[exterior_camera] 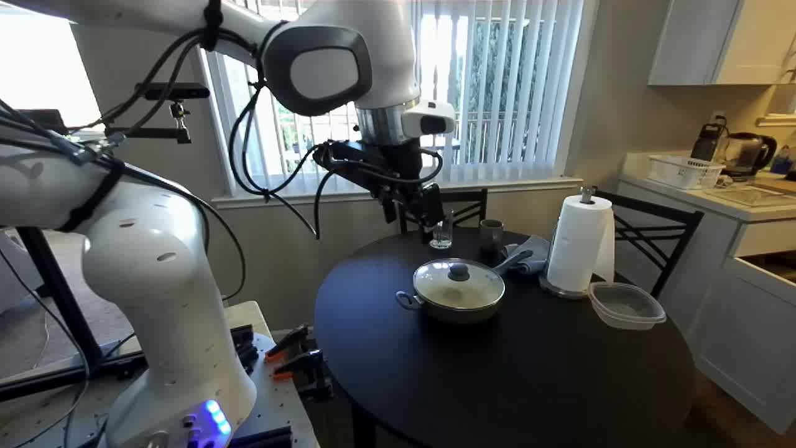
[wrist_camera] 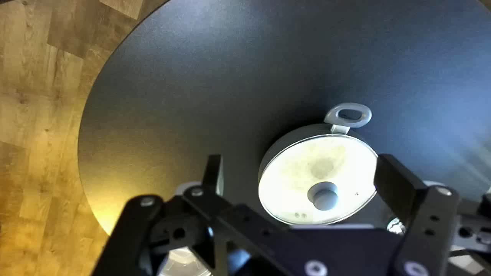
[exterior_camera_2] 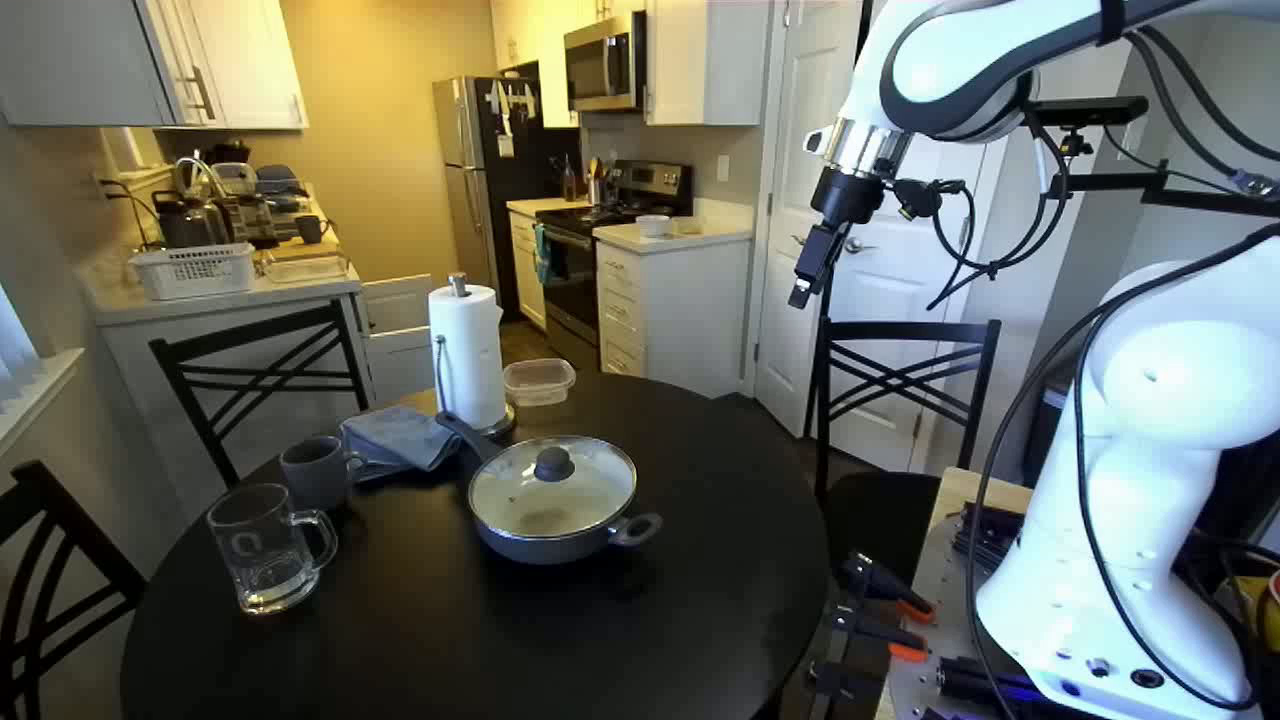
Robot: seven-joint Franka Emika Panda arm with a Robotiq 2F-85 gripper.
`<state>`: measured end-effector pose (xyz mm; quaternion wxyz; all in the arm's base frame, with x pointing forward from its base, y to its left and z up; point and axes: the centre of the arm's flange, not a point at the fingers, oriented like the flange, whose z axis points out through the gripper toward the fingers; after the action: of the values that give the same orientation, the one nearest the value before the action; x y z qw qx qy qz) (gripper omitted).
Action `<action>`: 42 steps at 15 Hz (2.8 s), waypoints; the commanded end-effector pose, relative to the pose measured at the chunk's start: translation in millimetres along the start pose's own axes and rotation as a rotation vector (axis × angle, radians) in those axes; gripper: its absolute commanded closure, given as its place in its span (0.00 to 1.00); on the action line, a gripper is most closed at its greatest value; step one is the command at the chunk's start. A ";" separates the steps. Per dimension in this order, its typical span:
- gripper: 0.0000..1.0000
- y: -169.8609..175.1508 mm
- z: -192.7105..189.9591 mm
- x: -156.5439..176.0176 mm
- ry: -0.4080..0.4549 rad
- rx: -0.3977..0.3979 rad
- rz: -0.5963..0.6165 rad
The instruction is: Remove the lid from the pan and put it on the table
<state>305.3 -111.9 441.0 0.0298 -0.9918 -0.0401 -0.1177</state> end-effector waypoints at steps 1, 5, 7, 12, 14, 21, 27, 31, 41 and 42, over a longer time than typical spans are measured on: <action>0.00 -0.3 1.3 -0.5 -0.003 0.001 0.000; 0.00 -0.5 2.4 -0.7 -0.006 0.002 -0.001; 0.00 -5.5 4.2 13.3 0.004 -0.001 -0.026; 0.00 -67.1 40.7 106.7 -0.009 0.001 -0.299; 0.00 -92.2 62.3 136.4 -0.045 0.002 -0.395; 0.00 -142.7 149.7 224.0 -0.179 0.048 -0.601; 0.00 -167.8 179.9 233.9 -0.188 0.069 -0.624; 0.00 -166.0 183.8 240.7 -0.188 0.067 -0.621; 0.00 -165.7 242.4 255.0 -0.061 -0.006 -0.329; 0.00 -167.8 247.5 256.5 -0.053 -0.006 -0.296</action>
<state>585.2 83.0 285.3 0.0104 -0.9693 -0.2336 -0.0756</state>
